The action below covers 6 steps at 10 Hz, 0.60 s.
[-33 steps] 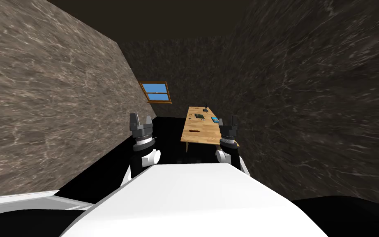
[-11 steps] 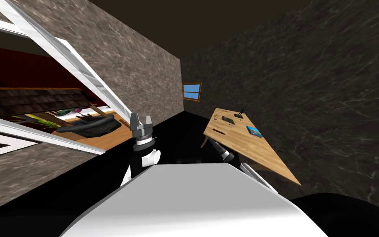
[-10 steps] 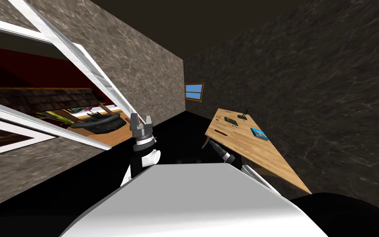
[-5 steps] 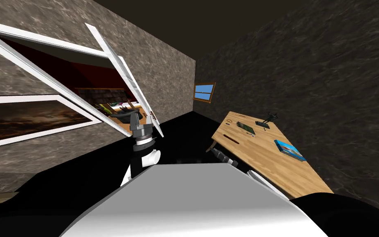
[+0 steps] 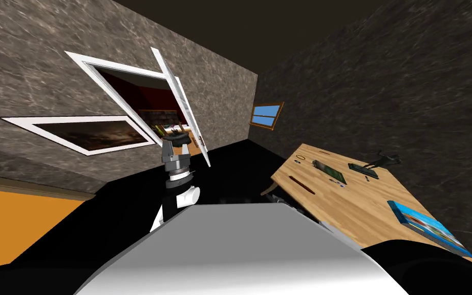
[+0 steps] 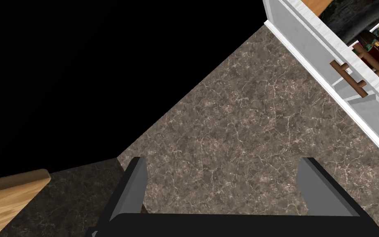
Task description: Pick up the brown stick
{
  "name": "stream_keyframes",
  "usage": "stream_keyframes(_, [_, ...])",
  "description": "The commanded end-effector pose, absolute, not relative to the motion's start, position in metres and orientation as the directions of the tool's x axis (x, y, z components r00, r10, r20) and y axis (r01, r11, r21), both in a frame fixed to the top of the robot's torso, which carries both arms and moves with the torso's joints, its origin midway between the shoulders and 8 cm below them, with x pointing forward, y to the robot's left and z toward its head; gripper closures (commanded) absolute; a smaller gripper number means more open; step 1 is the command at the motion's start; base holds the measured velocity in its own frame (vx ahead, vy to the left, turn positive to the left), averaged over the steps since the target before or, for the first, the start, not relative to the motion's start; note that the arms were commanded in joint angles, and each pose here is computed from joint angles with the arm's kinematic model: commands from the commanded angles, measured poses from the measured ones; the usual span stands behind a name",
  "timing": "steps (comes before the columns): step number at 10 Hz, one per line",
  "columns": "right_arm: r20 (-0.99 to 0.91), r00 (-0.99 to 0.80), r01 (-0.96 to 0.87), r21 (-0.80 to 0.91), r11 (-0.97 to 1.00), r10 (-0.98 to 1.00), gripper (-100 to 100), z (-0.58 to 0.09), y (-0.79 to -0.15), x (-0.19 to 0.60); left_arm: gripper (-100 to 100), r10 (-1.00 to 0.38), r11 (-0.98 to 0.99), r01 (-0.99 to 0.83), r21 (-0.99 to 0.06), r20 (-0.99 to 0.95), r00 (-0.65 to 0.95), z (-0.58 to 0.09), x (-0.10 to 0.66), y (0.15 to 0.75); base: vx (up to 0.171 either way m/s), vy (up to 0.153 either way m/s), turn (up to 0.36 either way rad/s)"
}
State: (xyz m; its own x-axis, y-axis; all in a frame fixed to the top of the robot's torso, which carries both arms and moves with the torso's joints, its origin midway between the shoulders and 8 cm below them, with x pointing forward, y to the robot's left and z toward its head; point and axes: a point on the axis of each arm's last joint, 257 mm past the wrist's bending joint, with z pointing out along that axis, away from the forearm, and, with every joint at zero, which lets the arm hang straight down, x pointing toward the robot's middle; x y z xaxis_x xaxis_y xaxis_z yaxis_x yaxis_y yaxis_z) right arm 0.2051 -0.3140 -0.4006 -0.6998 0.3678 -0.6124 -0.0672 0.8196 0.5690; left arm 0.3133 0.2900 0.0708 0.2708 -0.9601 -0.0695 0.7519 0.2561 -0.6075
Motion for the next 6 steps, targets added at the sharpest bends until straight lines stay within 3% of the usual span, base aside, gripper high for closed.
stream_keyframes(1, [-0.6, -0.721, -0.052, 0.545, 0.837, 0.346, -100, -0.411, -0.327, 0.194, 0, -0.96, 0.256, 0.752, -0.608, -0.069, 0.271, 0.071, 0.313, 0.29, 0.031, -0.043, 0.185])
stream_keyframes(6, [-0.472, -0.862, 0.024, 0.327, 0.945, 0.185, -100, -0.463, -0.424, 0.099, 0, -0.96, 0.256, 0.752, -0.608, -0.07, 0.271, 0.071, 0.313, 0.29, 0.036, -0.09, 0.348])
